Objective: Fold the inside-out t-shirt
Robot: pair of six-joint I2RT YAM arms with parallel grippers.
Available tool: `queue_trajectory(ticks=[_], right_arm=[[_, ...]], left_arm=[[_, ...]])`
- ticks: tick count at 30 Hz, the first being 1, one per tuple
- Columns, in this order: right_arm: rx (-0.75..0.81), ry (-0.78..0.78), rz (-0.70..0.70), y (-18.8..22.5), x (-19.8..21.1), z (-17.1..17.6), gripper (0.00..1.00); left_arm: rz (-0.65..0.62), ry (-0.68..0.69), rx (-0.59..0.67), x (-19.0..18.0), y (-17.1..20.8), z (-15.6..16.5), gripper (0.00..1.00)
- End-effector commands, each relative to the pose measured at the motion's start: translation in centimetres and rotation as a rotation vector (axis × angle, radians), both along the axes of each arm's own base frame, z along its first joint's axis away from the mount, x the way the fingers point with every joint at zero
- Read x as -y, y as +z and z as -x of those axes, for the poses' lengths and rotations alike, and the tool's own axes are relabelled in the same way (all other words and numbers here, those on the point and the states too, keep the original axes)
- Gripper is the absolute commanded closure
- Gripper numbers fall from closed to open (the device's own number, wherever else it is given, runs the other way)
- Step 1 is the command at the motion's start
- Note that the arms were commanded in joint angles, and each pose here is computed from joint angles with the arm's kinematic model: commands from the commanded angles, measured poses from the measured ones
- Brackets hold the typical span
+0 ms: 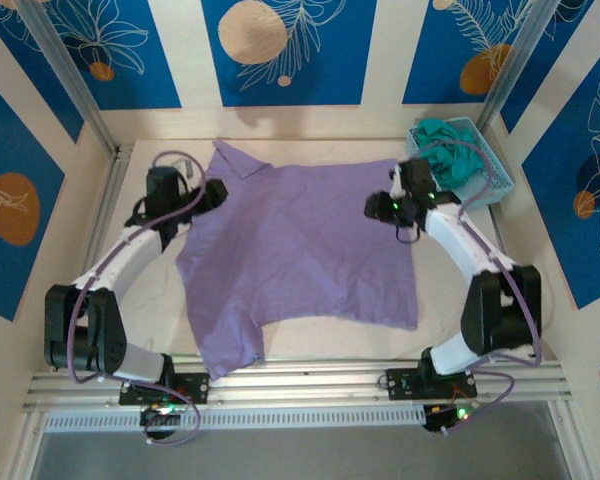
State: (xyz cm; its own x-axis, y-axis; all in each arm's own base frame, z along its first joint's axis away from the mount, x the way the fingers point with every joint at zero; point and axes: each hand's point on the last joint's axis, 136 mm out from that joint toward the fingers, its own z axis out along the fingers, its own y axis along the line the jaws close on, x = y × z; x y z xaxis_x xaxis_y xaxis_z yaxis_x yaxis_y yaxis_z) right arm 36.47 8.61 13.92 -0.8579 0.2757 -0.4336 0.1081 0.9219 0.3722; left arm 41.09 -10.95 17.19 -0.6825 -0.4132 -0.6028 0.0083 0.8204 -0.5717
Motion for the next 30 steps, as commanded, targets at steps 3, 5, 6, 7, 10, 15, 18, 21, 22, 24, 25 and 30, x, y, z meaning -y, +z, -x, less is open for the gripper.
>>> queue_trajectory(ticks=[3, 5, 6, 7, 10, 15, 18, 21, 22, 24, 25, 30], right_arm=[[-0.290, -0.152, -0.011, -4.3, 2.7, 9.6, 0.50], [-0.330, -0.137, -0.014, -5.9, 2.3, 10.5, 0.51], [-0.323, -0.121, -0.033, -6.2, 1.8, 10.1, 0.51], [-0.294, -0.102, -0.067, -6.5, 1.1, 9.2, 0.51], [-0.180, -0.072, -0.193, -5.4, -0.8, 4.2, 0.51], [-0.073, -0.102, -0.235, -5.6, -1.1, -3.1, 0.51], [-0.127, -0.175, -0.238, -7.5, 0.0, -5.5, 0.53], [-0.186, -0.247, -0.233, -9.6, 1.1, -6.9, 0.55], [-0.203, -0.261, -0.249, -10.1, 1.2, -7.4, 0.55], [-0.224, -0.287, -0.277, -10.8, 1.6, -8.3, 0.55], [-0.230, -0.298, -0.279, -11.1, 1.8, -8.8, 0.56], [-0.259, -0.335, -0.273, -12.0, 3.1, -11.0, 0.57]], left_arm=[[0.078, -0.183, -0.103, 5.0, -3.6, 5.2, 0.24], [0.009, -0.247, -0.122, 6.2, -5.0, 5.8, 0.24], [-0.033, -0.241, -0.144, 6.0, -5.9, 5.7, 0.23], [-0.074, -0.208, -0.179, 5.3, -7.2, 5.3, 0.24], [-0.138, -0.114, -0.176, 2.7, -8.7, 2.6, 0.24], [-0.135, -0.051, -0.169, 1.3, -9.5, -3.5, 0.24], [-0.079, -0.025, -0.222, 0.6, -10.9, -6.2, 0.24], [-0.062, -0.009, -0.290, -0.3, -12.7, -7.9, 0.25], [-0.058, -0.012, -0.311, -0.5, -13.2, -8.3, 0.25], [-0.063, 0.003, -0.329, -1.2, -13.8, -9.1, 0.25], [-0.058, 0.011, -0.336, -1.7, -14.0, -9.6, 0.25], [-0.032, 0.041, -0.371, -3.4, -15.2, -11.4, 0.25]])
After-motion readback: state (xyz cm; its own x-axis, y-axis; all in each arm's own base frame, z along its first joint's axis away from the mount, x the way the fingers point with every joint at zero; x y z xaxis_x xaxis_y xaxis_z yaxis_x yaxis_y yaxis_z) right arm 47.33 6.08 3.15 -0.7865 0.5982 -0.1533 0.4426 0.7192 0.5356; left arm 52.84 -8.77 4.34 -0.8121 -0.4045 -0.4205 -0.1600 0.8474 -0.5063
